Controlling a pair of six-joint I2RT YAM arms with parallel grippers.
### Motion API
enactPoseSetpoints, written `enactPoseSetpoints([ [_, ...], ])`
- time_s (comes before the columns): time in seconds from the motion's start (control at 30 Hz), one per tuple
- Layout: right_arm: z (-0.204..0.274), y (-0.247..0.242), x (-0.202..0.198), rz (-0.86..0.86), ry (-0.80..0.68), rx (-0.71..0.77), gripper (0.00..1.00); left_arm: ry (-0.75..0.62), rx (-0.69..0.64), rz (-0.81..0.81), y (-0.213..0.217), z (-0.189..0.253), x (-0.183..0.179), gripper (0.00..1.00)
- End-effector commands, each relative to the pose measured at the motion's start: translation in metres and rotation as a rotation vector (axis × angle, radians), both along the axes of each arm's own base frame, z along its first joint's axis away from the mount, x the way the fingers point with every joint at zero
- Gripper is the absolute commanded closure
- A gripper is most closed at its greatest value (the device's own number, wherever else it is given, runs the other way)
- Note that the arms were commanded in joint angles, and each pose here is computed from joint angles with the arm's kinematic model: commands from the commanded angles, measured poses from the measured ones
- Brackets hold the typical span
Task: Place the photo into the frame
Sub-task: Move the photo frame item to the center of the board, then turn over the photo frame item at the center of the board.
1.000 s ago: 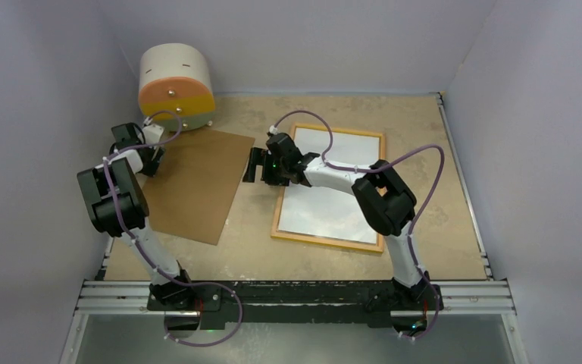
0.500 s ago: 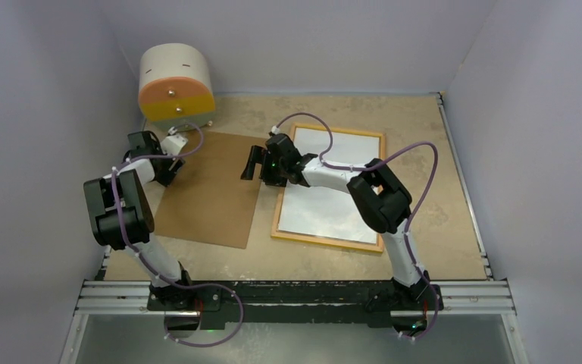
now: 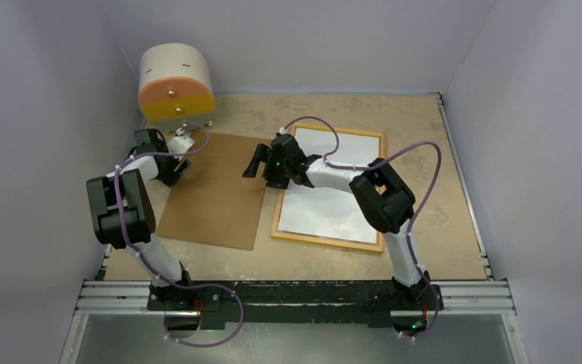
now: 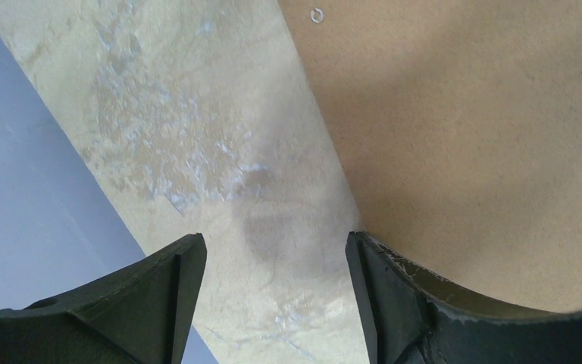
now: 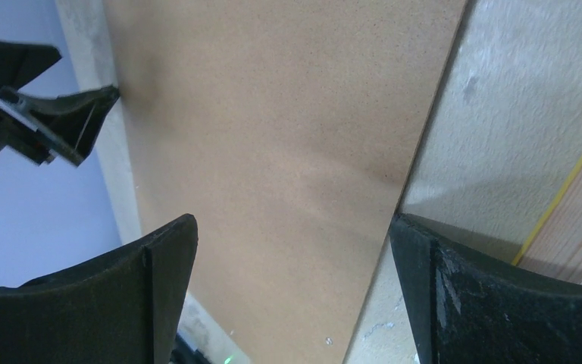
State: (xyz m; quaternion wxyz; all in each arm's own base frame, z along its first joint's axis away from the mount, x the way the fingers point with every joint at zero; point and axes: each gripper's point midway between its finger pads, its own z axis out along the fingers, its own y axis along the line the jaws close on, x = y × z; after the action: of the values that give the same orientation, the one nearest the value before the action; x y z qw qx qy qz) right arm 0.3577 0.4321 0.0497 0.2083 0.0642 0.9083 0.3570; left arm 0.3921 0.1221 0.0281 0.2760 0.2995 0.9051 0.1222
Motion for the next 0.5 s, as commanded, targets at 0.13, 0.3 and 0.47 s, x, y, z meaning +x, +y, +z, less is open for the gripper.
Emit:
enactPoseSetpoints([
  [0.13,0.095,0.04,-0.048,0.184,0.03,0.464,0.05,0.332,-0.231,-0.063,-0.057,-0.073,-0.059,0.27],
  [0.3,0.163,0.044,-0.057,0.251,-0.075,0.723,0.07,0.332,-0.248,-0.102,-0.063,-0.069,-0.059,0.26],
  [0.47,0.192,0.039,-0.063,0.261,-0.117,0.853,0.09,0.361,-0.292,-0.116,-0.071,-0.067,-0.061,0.27],
])
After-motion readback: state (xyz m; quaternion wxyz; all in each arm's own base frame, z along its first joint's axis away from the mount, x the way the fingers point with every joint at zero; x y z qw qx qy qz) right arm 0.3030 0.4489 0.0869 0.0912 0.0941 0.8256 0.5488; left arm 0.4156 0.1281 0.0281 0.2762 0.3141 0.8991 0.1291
